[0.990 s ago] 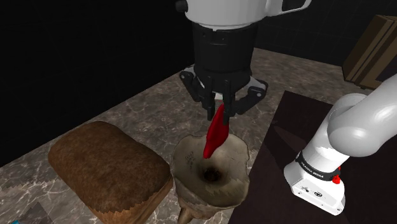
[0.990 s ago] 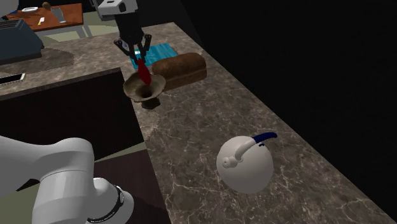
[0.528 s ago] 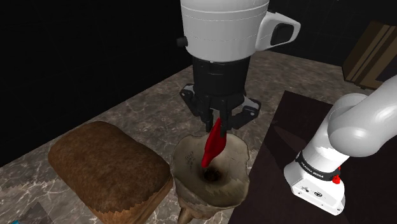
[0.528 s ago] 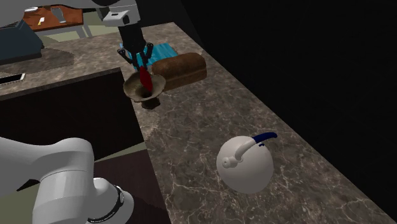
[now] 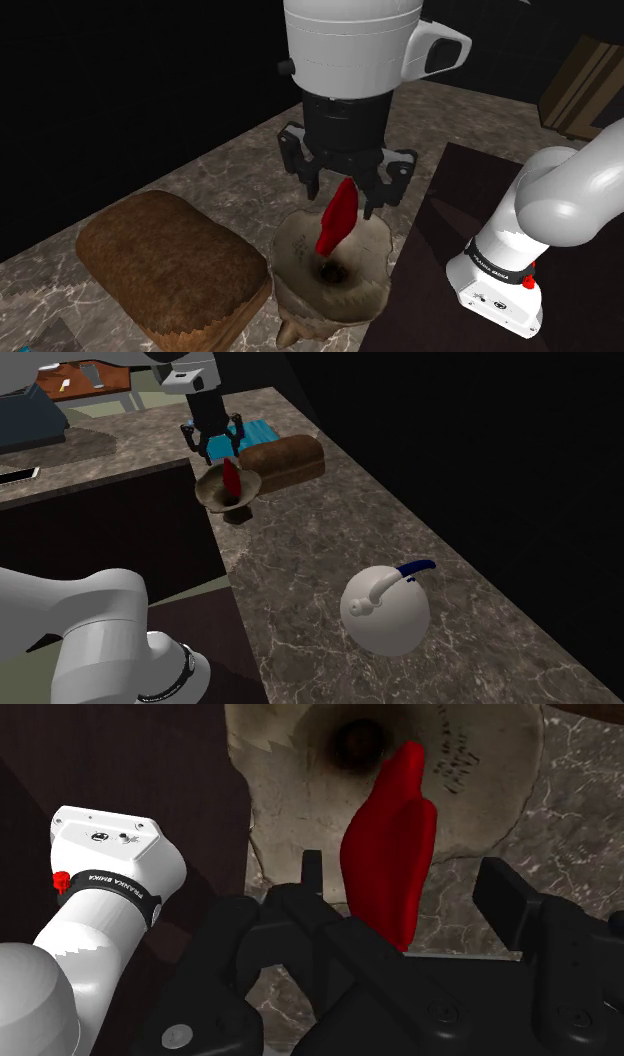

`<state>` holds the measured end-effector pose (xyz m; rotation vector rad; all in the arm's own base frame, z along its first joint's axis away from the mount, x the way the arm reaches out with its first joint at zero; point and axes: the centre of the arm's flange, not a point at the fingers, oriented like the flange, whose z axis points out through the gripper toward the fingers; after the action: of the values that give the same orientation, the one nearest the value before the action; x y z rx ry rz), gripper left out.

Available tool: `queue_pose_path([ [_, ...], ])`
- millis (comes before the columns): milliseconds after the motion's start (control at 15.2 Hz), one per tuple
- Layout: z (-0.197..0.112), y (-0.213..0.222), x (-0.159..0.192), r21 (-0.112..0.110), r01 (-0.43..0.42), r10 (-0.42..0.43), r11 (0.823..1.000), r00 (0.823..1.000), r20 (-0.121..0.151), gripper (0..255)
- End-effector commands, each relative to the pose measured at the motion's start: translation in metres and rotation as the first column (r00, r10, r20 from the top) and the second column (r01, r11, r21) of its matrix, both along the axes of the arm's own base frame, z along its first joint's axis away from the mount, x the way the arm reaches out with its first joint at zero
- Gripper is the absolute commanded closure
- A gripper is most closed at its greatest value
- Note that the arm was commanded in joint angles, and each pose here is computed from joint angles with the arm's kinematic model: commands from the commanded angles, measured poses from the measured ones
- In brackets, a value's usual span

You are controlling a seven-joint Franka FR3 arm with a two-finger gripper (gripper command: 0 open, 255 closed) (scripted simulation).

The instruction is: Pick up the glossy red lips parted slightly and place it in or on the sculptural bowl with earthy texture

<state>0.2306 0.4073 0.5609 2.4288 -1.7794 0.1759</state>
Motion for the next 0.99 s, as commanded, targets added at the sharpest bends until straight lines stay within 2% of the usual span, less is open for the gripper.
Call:
queue_pose_path([
  [0, 0.000, 0.000, 0.000, 0.000, 0.000, 0.000, 1.000, 1.000, -0.001, 0],
  [198, 0.000, 0.000, 0.000, 0.000, 0.000, 0.000, 1.000, 1.000, -0.001, 0],
  [462, 0.049, 0.008, -0.001, 0.000, 0.000, 0.000, 1.000, 1.000, -0.001, 0],
  [924, 0.049, 0.008, -0.001, 0.000, 0.000, 0.000, 1.000, 1.000, -0.001, 0],
])
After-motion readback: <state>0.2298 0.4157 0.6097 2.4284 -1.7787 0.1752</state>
